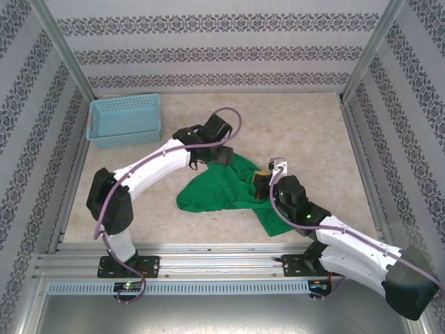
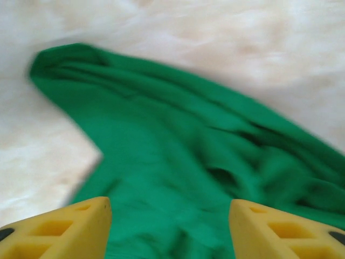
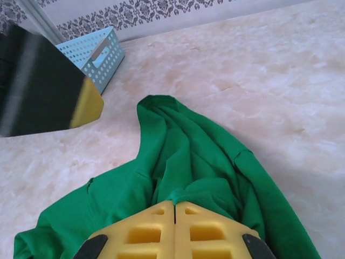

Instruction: Fold the inside-out t-shirt

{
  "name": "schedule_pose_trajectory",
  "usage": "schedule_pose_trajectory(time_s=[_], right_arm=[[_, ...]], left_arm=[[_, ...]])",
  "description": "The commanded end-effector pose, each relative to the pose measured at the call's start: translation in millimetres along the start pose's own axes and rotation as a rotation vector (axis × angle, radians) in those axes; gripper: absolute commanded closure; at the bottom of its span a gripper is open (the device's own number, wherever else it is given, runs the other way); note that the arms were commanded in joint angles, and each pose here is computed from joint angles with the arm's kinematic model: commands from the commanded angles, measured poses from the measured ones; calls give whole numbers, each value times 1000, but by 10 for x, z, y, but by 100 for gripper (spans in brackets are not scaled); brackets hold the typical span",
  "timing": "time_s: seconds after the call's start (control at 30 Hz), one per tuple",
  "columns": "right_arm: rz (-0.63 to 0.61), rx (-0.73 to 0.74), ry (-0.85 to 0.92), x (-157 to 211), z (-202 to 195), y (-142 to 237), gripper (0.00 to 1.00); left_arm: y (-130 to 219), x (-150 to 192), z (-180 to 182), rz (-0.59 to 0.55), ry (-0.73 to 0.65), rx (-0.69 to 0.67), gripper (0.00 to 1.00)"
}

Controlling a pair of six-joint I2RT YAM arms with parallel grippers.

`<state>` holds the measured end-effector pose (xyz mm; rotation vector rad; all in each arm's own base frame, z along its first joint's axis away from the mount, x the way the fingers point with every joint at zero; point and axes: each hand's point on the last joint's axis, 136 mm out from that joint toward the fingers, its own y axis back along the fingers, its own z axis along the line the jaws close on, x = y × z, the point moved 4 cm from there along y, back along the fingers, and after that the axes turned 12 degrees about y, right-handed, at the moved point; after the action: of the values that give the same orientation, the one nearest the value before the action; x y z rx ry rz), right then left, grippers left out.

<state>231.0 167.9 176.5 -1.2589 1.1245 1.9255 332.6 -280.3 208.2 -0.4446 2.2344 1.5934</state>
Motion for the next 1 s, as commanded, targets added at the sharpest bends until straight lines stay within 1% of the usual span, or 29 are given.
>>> schedule_pose_trajectory(time_s=[0.0,0.03,0.13,0.23,0.33,0.37,0.4,0.43,0.47,0.53,0.57,0.63,0.7,0.77,0.8,0.83,0.9,0.97], right_arm=[[-45,-60,-12,-88,122,30,100],[-30,-53,-6,4,105,40,100],[-34,-33,-4,24,76,82,100],[-30,19,-1,26,2,117,100],[-15,92,-6,21,-107,131,100],[-7,107,-11,34,-144,131,100],[-7,117,-16,33,-171,130,100],[-10,123,-21,24,-194,127,100],[-39,122,-34,-112,-184,132,100],[-47,139,-41,-193,-222,122,100],[-51,149,-39,-249,-244,115,100],[-69,167,-39,-437,-300,115,100],[-104,174,-29,-722,-344,168,100],[-162,187,-12,-1053,-394,317,100],[-188,196,-9,-1173,-422,400,100],[-217,202,-6,-1288,-445,499,100],[-241,206,-7,-1383,-489,648,100],[-218,176,-14,-1304,-475,698,100]], left_arm=[[-198,214,-349,58,36,168,38],[-273,277,-390,80,41,177,37],[-504,435,-443,146,54,175,38],[-706,539,-341,179,74,117,48],[-812,587,-204,192,82,55,62],[-836,591,-169,200,92,55,67],[-851,588,-136,203,101,53,73],[-854,569,-94,200,112,48,82],[-840,527,-50,189,123,42,88],[-782,393,35,153,147,35,98],[-726,286,87,128,163,37,100],[-570,10,189,65,196,49,100],[-355,-336,374,-33,237,35,100],[-120,-686,666,-145,299,-5,100],[-34,-805,819,-182,338,-19,100],[59,-904,972,-211,389,-14,100],[217,-1014,1168,-260,463,25,100],[345,-1032,1170,-302,456,75,100]])
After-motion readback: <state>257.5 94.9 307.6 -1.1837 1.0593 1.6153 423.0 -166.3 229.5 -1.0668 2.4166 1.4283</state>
